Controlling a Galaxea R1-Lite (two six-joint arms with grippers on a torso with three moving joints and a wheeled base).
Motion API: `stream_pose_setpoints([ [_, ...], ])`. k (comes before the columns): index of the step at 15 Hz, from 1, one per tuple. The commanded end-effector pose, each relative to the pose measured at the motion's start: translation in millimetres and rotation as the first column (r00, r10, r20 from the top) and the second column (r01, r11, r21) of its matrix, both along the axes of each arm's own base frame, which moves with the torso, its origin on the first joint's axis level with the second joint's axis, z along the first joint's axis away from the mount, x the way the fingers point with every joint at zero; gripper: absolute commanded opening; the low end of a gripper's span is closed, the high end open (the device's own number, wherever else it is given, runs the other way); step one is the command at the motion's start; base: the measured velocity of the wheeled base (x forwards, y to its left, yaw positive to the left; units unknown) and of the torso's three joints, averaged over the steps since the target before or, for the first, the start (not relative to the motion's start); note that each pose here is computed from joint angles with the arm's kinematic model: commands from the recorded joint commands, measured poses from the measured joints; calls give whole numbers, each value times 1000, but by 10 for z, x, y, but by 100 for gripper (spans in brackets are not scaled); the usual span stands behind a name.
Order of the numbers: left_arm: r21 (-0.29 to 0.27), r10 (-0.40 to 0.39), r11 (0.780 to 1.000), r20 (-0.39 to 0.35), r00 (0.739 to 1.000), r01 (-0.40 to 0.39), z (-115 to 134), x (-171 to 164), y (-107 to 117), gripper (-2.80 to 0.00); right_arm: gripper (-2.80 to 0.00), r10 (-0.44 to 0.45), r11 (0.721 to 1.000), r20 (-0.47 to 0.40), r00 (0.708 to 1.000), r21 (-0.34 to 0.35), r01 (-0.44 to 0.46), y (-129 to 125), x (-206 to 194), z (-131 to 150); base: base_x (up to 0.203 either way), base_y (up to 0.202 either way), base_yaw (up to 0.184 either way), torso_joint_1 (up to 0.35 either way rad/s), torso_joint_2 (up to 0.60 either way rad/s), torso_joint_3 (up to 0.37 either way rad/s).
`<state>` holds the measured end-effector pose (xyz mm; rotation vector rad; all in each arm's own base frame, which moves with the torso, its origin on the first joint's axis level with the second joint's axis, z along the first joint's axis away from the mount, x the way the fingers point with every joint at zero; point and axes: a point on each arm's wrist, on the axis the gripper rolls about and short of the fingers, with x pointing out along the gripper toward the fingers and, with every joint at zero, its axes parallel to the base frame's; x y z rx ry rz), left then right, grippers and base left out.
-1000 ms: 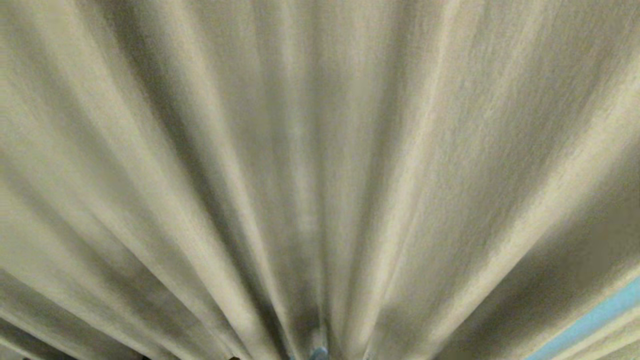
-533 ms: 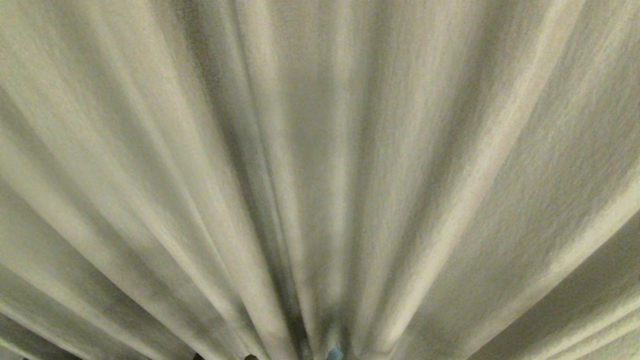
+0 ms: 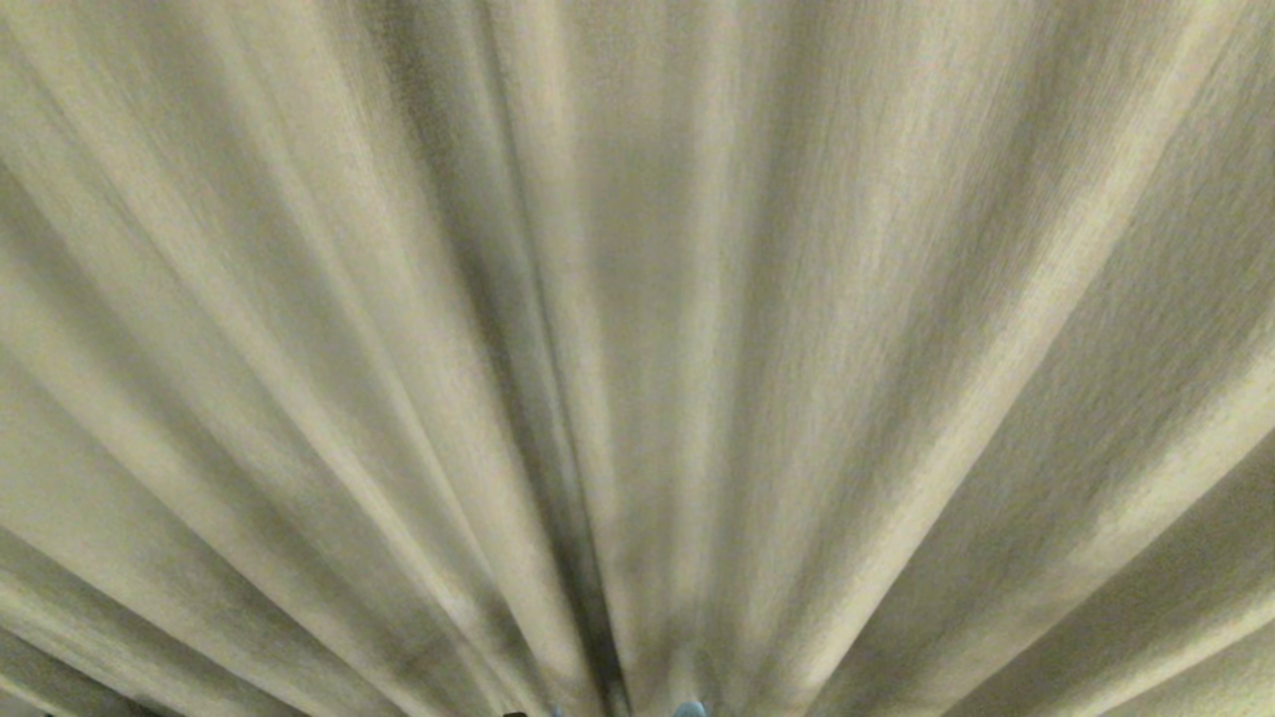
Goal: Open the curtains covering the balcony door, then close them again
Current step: Close the outer curtains on both sides
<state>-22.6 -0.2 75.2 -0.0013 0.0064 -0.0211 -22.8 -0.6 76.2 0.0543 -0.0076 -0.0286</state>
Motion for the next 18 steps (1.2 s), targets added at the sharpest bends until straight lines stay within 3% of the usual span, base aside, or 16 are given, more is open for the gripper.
stream_pose_setpoints([
  [1, 0, 0, 1000, 3, 1000, 0, -1, -2, 0, -280, -280, 0, 1000, 1, 1000, -1, 0, 0, 0, 0, 0, 0, 0, 0, 0, 0],
  [18, 7, -2, 1000, 3, 1000, 2, -1, -2, 0, -280, -280, 0, 1000, 1, 1000, 0, 0, 0, 0, 0, 0, 0, 0, 0, 0, 0],
])
